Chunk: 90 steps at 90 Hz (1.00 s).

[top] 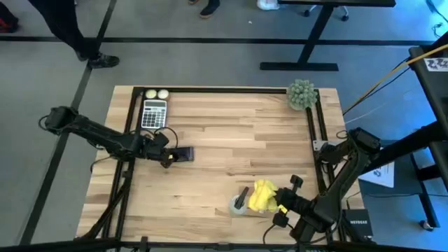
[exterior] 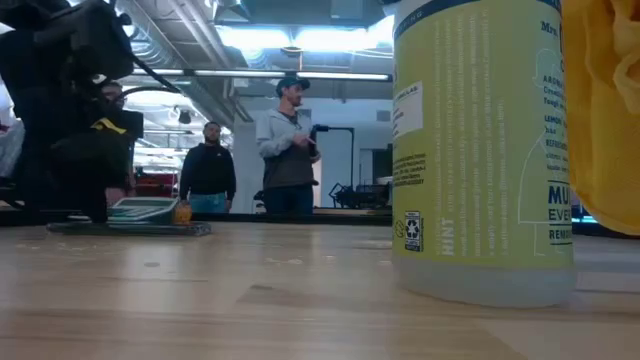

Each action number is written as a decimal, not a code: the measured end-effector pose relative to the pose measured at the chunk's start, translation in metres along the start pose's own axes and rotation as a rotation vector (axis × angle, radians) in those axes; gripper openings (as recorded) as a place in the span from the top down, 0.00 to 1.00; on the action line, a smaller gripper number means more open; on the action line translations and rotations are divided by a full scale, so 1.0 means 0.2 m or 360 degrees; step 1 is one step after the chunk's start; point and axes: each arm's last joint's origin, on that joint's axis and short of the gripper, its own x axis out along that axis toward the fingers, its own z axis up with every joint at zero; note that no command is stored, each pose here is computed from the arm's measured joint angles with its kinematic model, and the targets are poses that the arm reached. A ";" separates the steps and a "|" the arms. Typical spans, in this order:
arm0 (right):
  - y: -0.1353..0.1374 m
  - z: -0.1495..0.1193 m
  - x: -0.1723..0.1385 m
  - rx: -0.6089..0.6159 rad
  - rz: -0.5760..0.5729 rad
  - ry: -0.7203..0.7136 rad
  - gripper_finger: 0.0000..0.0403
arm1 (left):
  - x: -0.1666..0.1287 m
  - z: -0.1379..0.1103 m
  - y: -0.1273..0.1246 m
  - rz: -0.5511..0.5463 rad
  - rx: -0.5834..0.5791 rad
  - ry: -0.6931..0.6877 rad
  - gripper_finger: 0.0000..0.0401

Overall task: Apply microfiber cloth
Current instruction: Wipe the front screen of the black cellphone using a yellow microfiber cloth

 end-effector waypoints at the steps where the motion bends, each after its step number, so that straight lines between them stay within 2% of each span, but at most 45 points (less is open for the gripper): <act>1: 0.00 0.00 0.00 0.0000 0.0000 0.0000 1.00 | -0.01 0.00 0.00 -0.0004 0.0007 -0.0002 1.00; 10: -0.01 0.00 -0.01 -0.0002 0.0002 0.0001 1.00 | -0.09 0.04 -0.06 -0.0121 0.0068 0.0015 1.00; 17: -0.04 0.04 -0.05 -0.0002 0.0002 -0.0002 1.00 | -0.19 0.09 -0.12 -0.0222 0.0118 -0.0068 1.00; 32: -0.14 0.18 -0.18 -0.0043 -0.0096 -0.0089 1.00 | -0.33 0.12 -0.19 -0.0354 0.0202 -0.0187 1.00; 40: -0.23 0.27 -0.23 -0.0095 -0.0195 -0.0131 1.00 | -0.35 0.10 -0.20 -0.0356 0.0230 -0.0229 1.00; 51: -0.36 0.41 -0.19 -0.0159 -0.0314 -0.0089 1.00 | -0.34 0.05 -0.19 -0.0291 0.0226 -0.0200 1.00; 65: -0.53 0.63 -0.05 -0.0245 -0.0391 -0.0048 1.00 | -0.32 -0.02 -0.17 -0.0271 0.0199 -0.0159 1.00; 74: -0.58 0.81 0.07 -0.0285 -0.0293 -0.0136 1.00 | -0.32 -0.07 -0.17 -0.0291 0.0184 -0.0135 1.00; 90: -0.63 1.14 0.28 -0.0313 0.0172 -0.0459 1.00 | -0.32 -0.14 -0.18 -0.0327 0.0192 -0.0158 1.00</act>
